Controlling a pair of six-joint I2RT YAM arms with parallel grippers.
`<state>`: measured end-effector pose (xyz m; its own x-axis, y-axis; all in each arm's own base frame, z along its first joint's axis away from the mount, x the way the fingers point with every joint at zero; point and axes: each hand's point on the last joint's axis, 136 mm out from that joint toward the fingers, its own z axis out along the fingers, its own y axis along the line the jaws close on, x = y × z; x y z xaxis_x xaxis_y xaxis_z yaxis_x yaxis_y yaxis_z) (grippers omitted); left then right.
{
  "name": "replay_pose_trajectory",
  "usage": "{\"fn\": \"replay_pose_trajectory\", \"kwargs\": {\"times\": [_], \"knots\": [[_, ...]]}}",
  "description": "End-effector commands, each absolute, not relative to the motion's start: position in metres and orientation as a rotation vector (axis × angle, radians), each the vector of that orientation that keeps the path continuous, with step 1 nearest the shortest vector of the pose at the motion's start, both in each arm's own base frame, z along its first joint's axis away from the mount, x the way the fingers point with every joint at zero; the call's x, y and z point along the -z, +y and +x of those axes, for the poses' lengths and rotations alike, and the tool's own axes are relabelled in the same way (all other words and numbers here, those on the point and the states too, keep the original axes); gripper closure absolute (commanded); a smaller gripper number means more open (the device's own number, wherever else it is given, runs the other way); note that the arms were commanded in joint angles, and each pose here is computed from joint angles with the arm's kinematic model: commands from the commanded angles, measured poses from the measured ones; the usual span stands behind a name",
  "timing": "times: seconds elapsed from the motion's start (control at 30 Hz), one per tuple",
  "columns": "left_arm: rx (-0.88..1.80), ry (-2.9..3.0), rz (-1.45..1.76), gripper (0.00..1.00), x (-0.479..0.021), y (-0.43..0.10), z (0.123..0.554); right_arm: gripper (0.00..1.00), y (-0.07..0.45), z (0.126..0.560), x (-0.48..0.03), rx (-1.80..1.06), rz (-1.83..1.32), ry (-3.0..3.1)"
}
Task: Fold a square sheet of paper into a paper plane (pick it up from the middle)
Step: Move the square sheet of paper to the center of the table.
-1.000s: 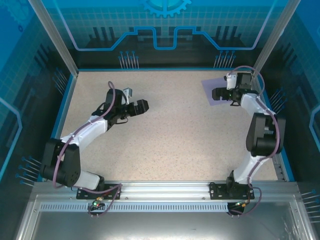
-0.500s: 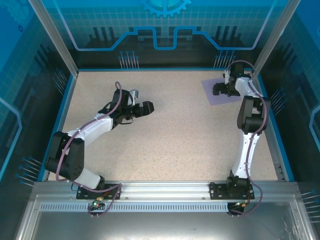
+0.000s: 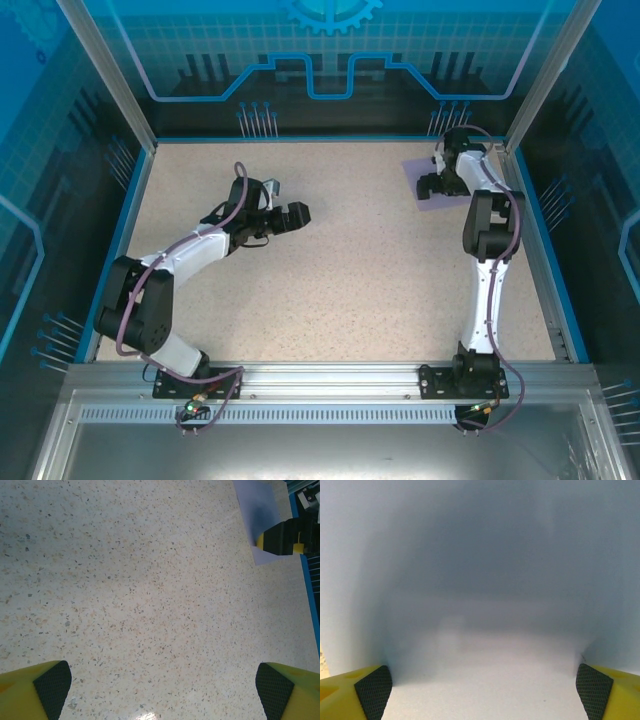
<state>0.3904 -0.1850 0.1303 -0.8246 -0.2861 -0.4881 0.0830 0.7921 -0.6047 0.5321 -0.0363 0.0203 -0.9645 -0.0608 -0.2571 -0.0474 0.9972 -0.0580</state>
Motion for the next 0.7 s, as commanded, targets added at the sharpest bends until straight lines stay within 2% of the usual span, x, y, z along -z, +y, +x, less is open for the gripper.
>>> {"fn": "replay_pose_trajectory", "kwargs": {"times": [0.0, 0.67], "knots": [[0.874, 2.418, -0.112, 0.01, -0.131, -0.192, 0.390, 0.01, -0.022, 0.518, -0.008, 0.085, -0.171, 2.957], [0.844, 2.469, -0.068, 0.01, -0.130, -0.187, 0.369, 0.01, 0.095, 0.487, -0.025, -0.021, -0.439, 2.957]]}}
